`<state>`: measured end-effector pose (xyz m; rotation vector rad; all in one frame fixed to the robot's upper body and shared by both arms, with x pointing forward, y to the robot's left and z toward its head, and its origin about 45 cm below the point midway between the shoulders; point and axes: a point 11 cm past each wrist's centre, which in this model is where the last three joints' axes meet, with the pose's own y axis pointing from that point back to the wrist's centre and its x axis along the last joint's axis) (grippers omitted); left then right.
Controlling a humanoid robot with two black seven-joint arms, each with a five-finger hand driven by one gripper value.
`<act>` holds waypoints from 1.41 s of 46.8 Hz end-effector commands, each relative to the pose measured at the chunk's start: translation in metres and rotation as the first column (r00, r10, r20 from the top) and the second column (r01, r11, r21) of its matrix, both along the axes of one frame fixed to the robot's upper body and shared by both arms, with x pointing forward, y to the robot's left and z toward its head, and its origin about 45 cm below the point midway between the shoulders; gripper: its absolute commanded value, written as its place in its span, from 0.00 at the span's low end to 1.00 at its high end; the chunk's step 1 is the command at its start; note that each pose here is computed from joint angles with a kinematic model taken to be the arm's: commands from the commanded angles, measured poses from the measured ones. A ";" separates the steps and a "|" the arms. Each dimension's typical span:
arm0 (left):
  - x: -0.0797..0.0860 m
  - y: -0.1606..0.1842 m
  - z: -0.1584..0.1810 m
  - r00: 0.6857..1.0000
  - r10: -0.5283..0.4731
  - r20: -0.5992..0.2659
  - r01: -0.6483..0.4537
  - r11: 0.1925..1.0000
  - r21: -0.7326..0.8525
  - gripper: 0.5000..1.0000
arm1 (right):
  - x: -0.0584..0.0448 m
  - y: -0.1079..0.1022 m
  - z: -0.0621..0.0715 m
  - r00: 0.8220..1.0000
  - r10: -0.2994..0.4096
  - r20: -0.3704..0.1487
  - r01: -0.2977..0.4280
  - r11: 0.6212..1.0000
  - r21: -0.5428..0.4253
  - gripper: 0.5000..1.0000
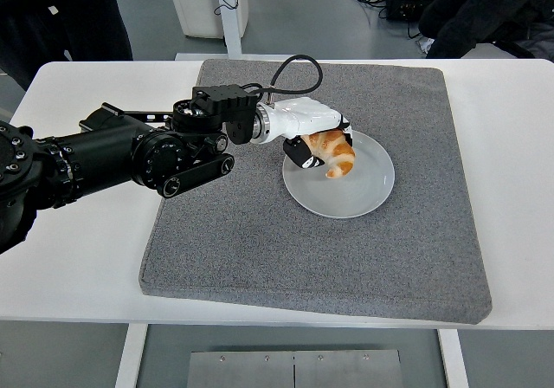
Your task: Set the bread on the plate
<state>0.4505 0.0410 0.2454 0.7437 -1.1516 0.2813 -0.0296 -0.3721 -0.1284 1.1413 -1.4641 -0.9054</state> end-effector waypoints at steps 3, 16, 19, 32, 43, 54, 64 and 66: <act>-0.003 0.003 -0.010 1.000 0.003 -0.016 -0.002 1.000 0.013 0.00 | 0.000 0.000 0.000 1.000 0.000 0.000 0.000 1.000 0.001 1.00; -0.008 0.007 -0.022 1.000 -0.004 -0.030 0.005 0.999 0.036 0.00 | 0.000 0.000 0.000 1.000 0.000 0.000 0.000 1.000 0.001 1.00; -0.010 0.006 -0.023 0.999 -0.007 -0.035 0.008 0.999 0.034 0.00 | 0.000 0.000 0.000 1.000 0.000 0.000 0.000 1.000 0.001 1.00; -0.013 -0.003 -0.014 0.998 -0.035 -0.042 0.036 0.999 0.013 1.00 | 0.000 0.000 0.000 1.000 0.000 0.000 0.000 1.000 0.001 1.00; -0.018 -0.017 0.005 0.992 -0.123 -0.035 0.121 0.992 -0.040 1.00 | 0.000 0.002 0.000 1.000 0.000 0.001 0.000 1.000 0.007 1.00; -0.031 -0.056 0.063 0.968 -0.167 -0.189 0.136 0.977 -0.166 1.00 | -0.006 0.005 -0.001 1.000 -0.005 -0.009 0.006 1.000 0.021 1.00; 0.004 -0.033 0.116 0.960 -0.008 -0.278 -0.094 0.932 -0.351 1.00 | -0.004 0.003 -0.001 1.000 -0.001 -0.008 0.001 1.000 0.012 1.00; 0.016 -0.020 0.125 0.954 0.043 -0.298 -0.163 0.907 -0.389 1.00 | -0.005 0.001 0.000 1.000 -0.001 -0.009 0.001 1.000 0.006 1.00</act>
